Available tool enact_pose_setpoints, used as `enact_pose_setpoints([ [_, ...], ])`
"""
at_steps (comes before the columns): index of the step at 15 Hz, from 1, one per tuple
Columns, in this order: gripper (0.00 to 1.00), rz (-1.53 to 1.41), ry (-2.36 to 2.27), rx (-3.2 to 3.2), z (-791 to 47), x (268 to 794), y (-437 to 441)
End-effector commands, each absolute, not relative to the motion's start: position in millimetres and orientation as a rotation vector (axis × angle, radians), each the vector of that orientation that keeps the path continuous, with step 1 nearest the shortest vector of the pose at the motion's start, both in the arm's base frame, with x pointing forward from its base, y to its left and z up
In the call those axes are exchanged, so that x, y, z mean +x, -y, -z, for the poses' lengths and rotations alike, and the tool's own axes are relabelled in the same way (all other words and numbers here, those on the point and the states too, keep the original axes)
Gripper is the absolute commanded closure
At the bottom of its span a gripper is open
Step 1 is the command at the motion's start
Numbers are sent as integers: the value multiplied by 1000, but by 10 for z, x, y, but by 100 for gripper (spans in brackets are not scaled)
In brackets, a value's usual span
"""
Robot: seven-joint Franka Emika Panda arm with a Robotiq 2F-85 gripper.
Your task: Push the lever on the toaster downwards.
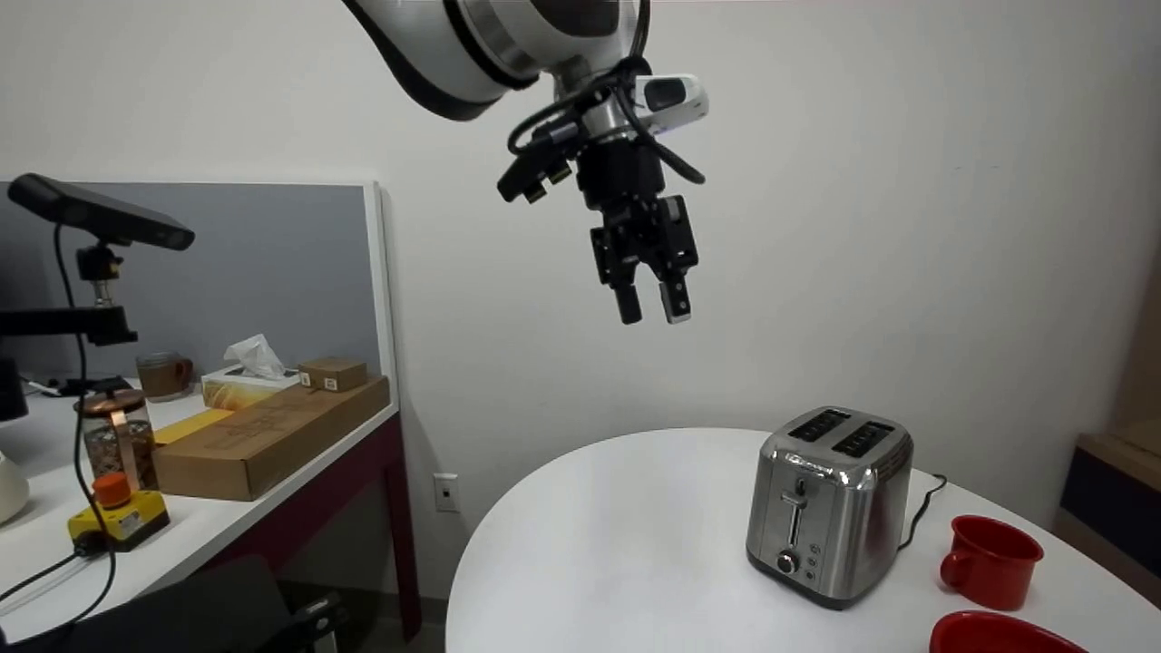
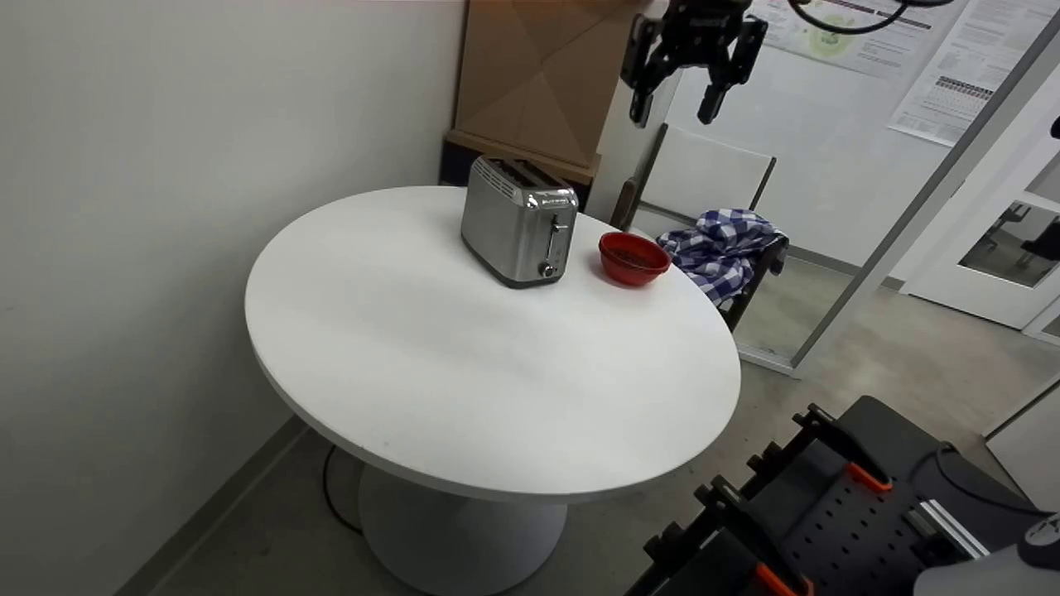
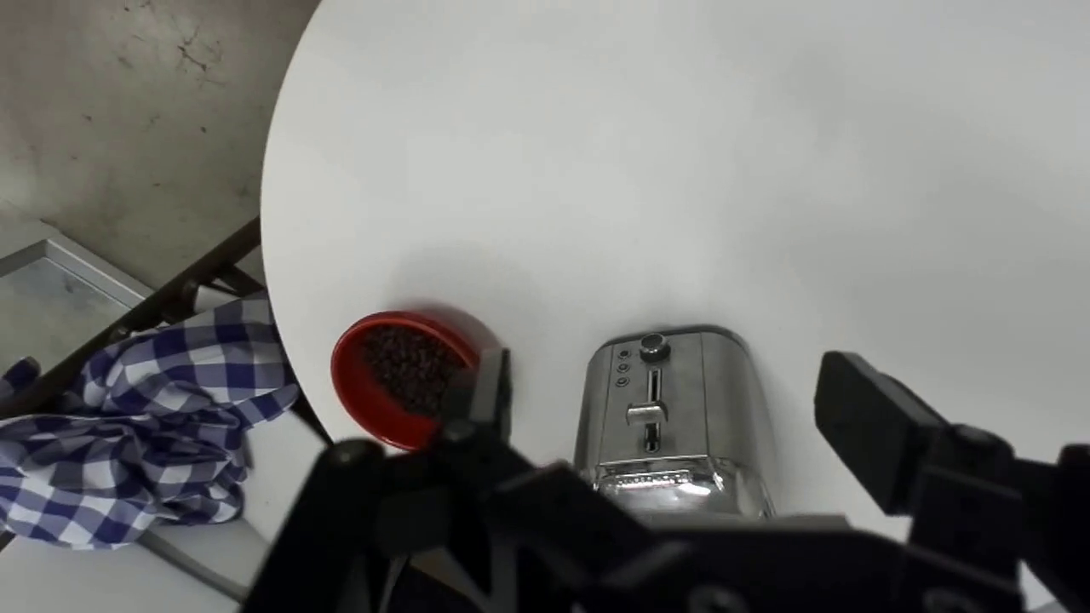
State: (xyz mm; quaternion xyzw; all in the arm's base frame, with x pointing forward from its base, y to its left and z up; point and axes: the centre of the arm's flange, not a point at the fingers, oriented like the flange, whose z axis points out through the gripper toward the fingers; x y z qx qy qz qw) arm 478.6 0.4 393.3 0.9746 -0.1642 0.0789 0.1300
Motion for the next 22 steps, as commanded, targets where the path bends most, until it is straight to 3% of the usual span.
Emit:
enact_pose_setpoints([
  [1, 41, -211, 539, 2787, -3517, 5430, 39],
  [9, 100, -311, 478, 2683, -2575, 6151, 249],
  [22, 100, -505, 522, 2682, -1659, 6775, 400],
])
